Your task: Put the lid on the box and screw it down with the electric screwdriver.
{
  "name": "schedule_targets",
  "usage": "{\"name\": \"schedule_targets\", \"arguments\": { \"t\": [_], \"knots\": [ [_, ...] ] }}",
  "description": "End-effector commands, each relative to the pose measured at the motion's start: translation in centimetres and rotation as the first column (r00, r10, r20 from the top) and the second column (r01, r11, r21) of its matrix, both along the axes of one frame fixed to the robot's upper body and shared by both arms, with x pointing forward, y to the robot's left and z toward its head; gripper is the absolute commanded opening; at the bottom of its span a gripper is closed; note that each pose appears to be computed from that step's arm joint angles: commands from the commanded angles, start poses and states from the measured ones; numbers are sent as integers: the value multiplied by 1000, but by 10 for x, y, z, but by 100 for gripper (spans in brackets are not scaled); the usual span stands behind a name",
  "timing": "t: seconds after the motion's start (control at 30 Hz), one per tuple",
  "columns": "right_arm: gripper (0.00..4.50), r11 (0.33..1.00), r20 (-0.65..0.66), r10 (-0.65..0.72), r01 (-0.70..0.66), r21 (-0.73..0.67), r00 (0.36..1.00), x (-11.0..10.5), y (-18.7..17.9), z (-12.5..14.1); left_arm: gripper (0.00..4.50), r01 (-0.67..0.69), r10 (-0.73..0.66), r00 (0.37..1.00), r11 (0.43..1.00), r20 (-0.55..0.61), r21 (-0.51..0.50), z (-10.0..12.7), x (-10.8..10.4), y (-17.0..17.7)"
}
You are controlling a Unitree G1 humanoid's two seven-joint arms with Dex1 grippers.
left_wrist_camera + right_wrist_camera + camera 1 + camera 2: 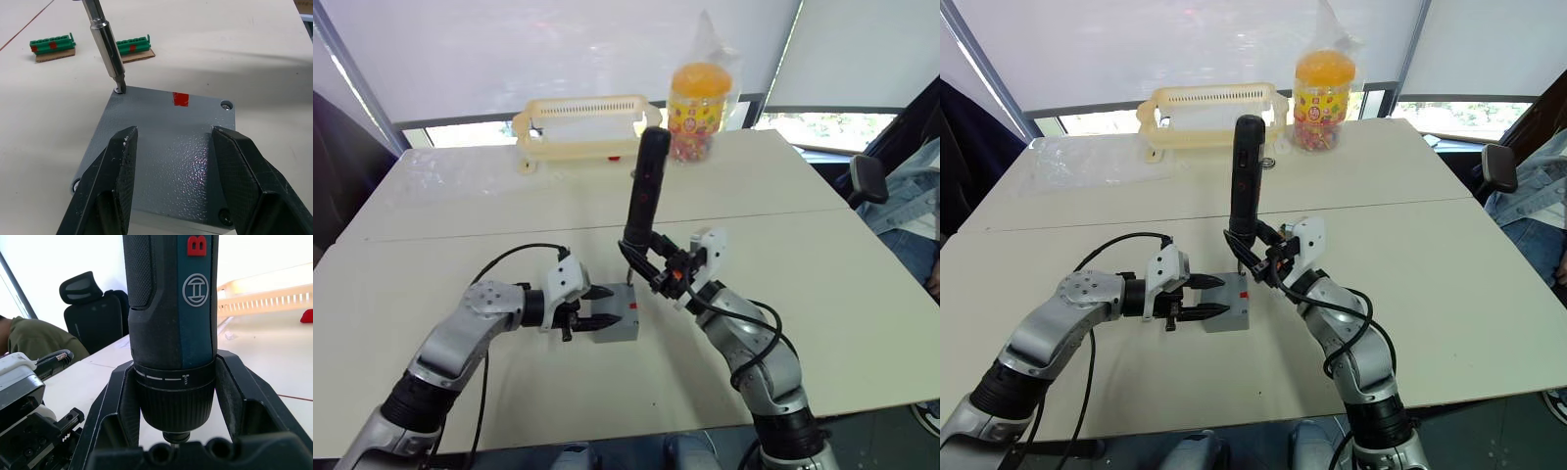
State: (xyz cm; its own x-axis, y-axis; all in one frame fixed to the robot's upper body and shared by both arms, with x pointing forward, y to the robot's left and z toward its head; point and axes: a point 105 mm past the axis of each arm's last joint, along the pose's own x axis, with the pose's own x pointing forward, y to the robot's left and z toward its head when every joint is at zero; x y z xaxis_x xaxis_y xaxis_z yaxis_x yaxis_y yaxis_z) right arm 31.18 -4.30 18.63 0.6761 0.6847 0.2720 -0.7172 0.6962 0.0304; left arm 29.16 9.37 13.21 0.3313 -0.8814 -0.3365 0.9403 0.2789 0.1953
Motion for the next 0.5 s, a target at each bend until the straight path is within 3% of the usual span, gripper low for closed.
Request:
{"name": "schedule_targets", "arguments": {
  "t": [0.03,0.5],
  "knots": [
    [174,999,108,20,-24,40,994,-10,3,26,243,-39,41,998,998,-47,46,-15,1,9],
    [174,1000,111,4,-7,27,994,-5,0,24,243,-46,48,998,998,-46,45,-15,1,9]
  ]
}}
